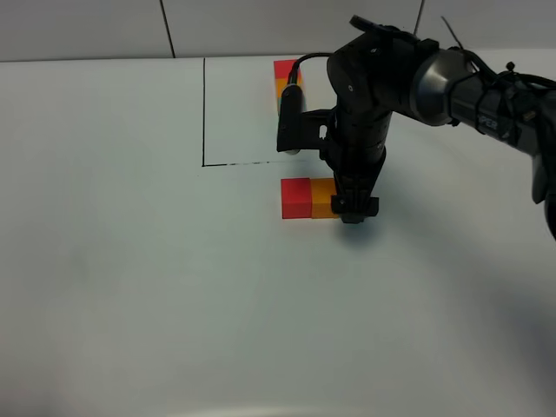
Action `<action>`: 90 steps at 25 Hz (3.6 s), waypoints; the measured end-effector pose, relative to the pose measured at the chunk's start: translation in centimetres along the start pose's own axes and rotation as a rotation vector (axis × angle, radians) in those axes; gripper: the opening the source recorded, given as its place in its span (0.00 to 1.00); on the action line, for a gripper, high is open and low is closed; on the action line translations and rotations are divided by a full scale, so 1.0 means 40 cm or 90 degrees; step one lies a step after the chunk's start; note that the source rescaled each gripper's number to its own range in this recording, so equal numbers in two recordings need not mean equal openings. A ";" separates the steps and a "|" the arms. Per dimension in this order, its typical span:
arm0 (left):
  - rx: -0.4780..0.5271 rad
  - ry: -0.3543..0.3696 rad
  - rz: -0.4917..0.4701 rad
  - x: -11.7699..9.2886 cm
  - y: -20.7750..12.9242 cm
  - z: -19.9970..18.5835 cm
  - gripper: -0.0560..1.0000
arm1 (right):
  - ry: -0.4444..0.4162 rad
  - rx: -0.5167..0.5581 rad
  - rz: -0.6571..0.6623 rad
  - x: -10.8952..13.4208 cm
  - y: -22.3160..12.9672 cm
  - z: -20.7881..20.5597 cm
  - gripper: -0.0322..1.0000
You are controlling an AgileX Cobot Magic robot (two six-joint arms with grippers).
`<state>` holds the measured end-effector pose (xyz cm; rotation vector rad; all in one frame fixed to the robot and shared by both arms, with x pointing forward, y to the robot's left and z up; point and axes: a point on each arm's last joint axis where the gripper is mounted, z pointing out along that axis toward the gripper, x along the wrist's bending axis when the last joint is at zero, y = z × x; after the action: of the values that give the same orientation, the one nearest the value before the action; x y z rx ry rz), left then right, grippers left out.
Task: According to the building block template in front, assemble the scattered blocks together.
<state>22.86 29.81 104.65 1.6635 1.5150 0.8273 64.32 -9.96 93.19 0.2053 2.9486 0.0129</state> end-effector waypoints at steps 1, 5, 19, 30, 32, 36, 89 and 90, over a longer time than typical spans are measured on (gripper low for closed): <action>0.000 0.000 0.000 0.000 0.000 0.000 0.75 | 0.002 -0.005 -0.006 -0.002 0.005 0.010 0.80; 0.000 0.000 0.000 0.000 0.000 0.000 0.75 | 0.003 -0.030 -0.024 -0.009 0.022 0.034 0.80; 0.000 0.000 0.000 0.000 0.000 0.000 0.75 | 0.014 -0.064 -0.041 -0.006 0.036 0.051 0.18; 0.000 0.000 0.000 0.000 0.000 0.000 0.75 | 0.016 -0.050 0.073 -0.008 0.032 0.045 0.04; 0.000 0.000 0.000 0.000 0.000 0.000 0.75 | 0.013 -0.054 0.163 -0.010 0.031 0.031 0.04; 0.000 0.000 0.000 0.000 0.000 0.000 0.75 | 0.025 -0.069 0.425 -0.012 0.034 -0.003 0.04; 0.000 0.000 0.000 0.000 0.000 0.000 0.75 | 0.042 -0.033 0.849 -0.057 -0.116 -0.163 0.97; 0.000 0.000 0.000 0.000 0.000 0.000 0.75 | 0.039 -0.034 0.845 -0.065 -0.142 -0.184 0.96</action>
<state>22.86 29.81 104.65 1.6635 1.5150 0.8273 64.70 -15.90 100.76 2.0291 2.2660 0.2653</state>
